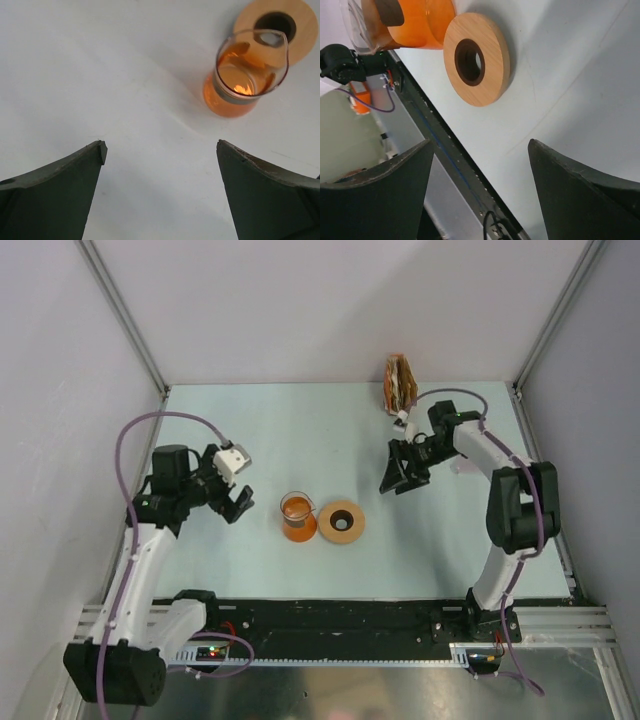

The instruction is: Place the coffee filter in the dripper

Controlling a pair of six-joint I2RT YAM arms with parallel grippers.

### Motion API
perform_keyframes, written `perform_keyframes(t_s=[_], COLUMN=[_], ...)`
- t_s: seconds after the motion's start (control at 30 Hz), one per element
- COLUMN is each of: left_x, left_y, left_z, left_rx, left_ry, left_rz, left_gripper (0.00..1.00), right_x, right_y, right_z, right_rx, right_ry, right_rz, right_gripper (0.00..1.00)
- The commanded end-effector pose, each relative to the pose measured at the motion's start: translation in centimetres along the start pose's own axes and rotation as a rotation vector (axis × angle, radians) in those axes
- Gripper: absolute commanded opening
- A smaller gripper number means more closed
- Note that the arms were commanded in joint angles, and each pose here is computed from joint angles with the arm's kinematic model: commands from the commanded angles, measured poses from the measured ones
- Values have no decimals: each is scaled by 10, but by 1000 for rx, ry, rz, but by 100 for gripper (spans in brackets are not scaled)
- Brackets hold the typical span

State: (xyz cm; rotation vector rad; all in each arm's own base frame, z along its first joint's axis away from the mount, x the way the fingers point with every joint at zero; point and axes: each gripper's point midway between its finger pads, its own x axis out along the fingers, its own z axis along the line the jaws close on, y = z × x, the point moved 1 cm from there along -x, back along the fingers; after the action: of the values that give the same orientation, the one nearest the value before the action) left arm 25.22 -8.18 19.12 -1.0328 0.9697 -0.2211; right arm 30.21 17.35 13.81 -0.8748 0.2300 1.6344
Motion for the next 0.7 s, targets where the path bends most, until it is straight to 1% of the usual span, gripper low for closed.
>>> perform_keyframes(t_s=[0.0, 0.13, 0.3, 0.5, 0.67], left_x=[-33, -46, -64, -74, -80], left_y=[-31, -39, -45, -47, -48], left_z=[13, 18, 27, 25, 24], left_rx=[-67, -108, -123, -94, -79], left_ry=[-120, -186, -285, -301, -317], left_rz=[-58, -78, -84, -87, -91], left_gripper=[100, 100, 100, 100, 100], right_x=[30, 57, 91, 124, 140], right_y=[-16, -11, -1, 15, 25], right_z=[2, -8, -19, -23, -19], right_rx=[76, 115, 144, 134, 133], right_ry=[-92, -117, -117, -112, -144], right_rz=[-30, 9, 49, 115, 149], right_gripper=[81, 80, 78, 75, 71])
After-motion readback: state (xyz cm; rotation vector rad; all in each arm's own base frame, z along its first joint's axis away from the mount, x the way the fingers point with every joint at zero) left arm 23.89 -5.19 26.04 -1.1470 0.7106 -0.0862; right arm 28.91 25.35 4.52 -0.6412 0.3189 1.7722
